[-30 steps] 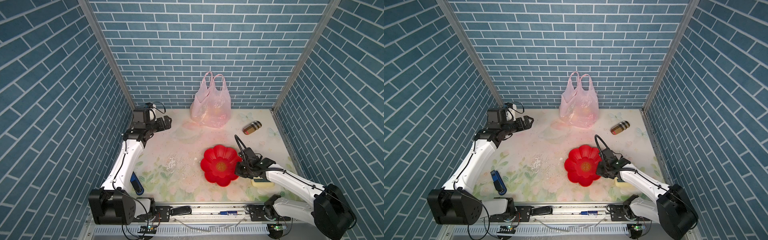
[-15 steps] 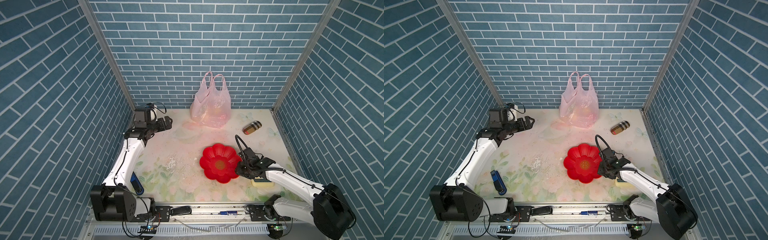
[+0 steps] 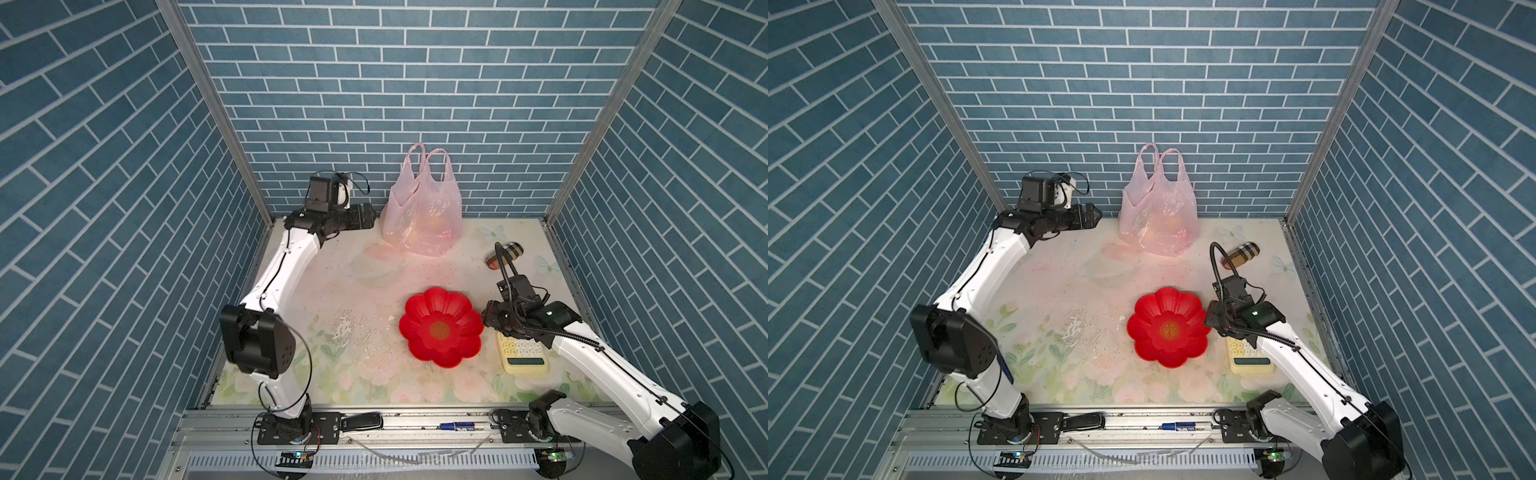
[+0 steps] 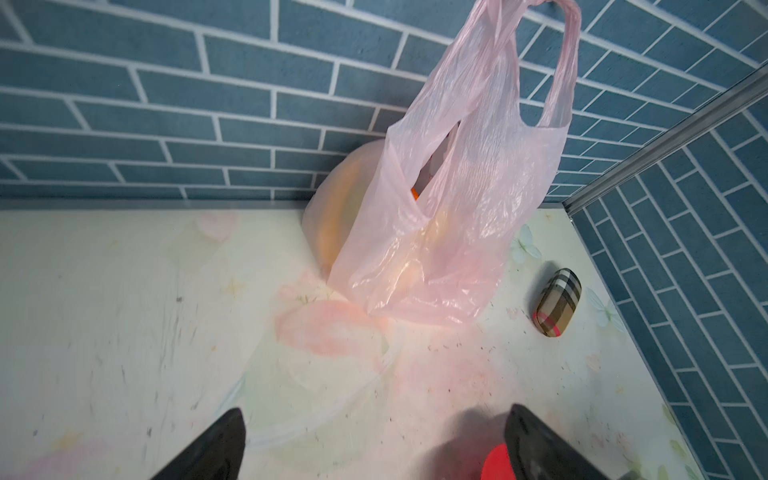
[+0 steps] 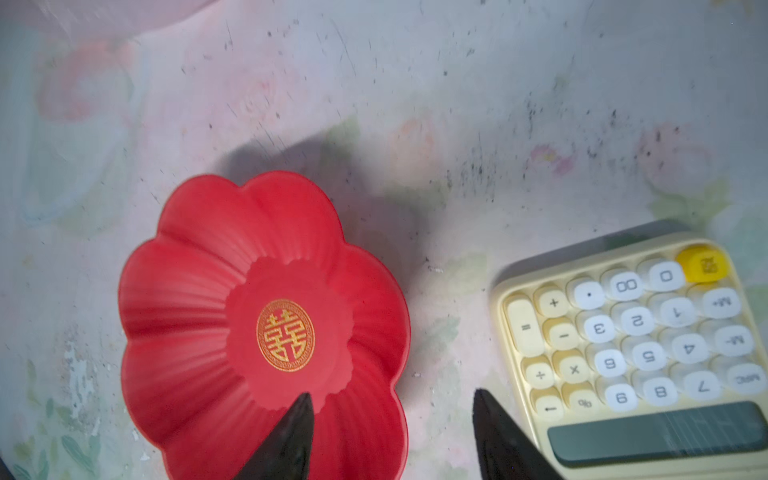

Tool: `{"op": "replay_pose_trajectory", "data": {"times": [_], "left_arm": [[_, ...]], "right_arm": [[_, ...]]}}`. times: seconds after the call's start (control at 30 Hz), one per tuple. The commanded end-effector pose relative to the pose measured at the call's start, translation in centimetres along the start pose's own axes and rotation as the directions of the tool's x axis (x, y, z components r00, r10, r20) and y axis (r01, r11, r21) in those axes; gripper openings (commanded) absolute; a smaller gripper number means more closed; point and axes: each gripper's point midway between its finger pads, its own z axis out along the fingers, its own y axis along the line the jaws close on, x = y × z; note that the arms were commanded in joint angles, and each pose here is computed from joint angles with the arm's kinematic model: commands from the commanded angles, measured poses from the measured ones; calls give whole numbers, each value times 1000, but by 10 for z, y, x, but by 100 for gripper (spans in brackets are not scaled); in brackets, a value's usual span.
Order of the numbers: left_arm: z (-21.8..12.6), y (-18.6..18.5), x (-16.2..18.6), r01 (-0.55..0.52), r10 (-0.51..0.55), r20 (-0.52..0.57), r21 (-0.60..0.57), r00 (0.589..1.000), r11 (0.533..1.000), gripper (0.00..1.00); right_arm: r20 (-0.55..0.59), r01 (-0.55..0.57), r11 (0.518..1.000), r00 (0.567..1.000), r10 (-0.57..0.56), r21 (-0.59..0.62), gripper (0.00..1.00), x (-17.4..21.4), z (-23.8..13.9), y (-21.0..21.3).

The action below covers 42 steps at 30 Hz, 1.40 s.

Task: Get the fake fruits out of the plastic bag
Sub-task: 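Grasp the pink bag handle with the left gripper and drag it toward the robot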

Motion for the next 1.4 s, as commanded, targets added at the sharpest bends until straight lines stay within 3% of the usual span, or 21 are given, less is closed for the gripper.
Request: {"op": "replay_pose_trajectory", "data": {"times": [0.0,0.23,0.37,0.63,0.93,1.03,1.23,1.37], "left_arm": [[38,5,-10,-28,28,-40,6,999,1000,95],[125,4,-34,-69,69,-5,92,998,993,90],[155,-3,-38,-49,39,55,178,998,983,90],[192,-14,-31,-9,-21,110,267,994,964,90],[209,-18,-26,58,-108,127,349,986,935,81],[217,-15,-20,71,-114,104,346,988,935,70],[217,-12,-18,92,-132,101,334,986,938,27],[201,-7,-26,116,-155,122,283,980,952,8]], "right_arm": [[44,37,999,998,-36,-23,62,-25,-13,5],[35,35,999,999,-33,-40,62,-50,4,9],[20,33,998,999,-32,-56,62,-56,18,13],[-10,19,998,1000,-19,-65,61,-63,44,19],[-53,19,996,998,-23,-84,60,-64,56,26],[-53,19,996,998,-23,-84,60,-65,57,26],[-45,18,995,999,-22,-102,59,-67,54,30],[-47,41,993,998,-46,-113,57,-69,50,34]]}}
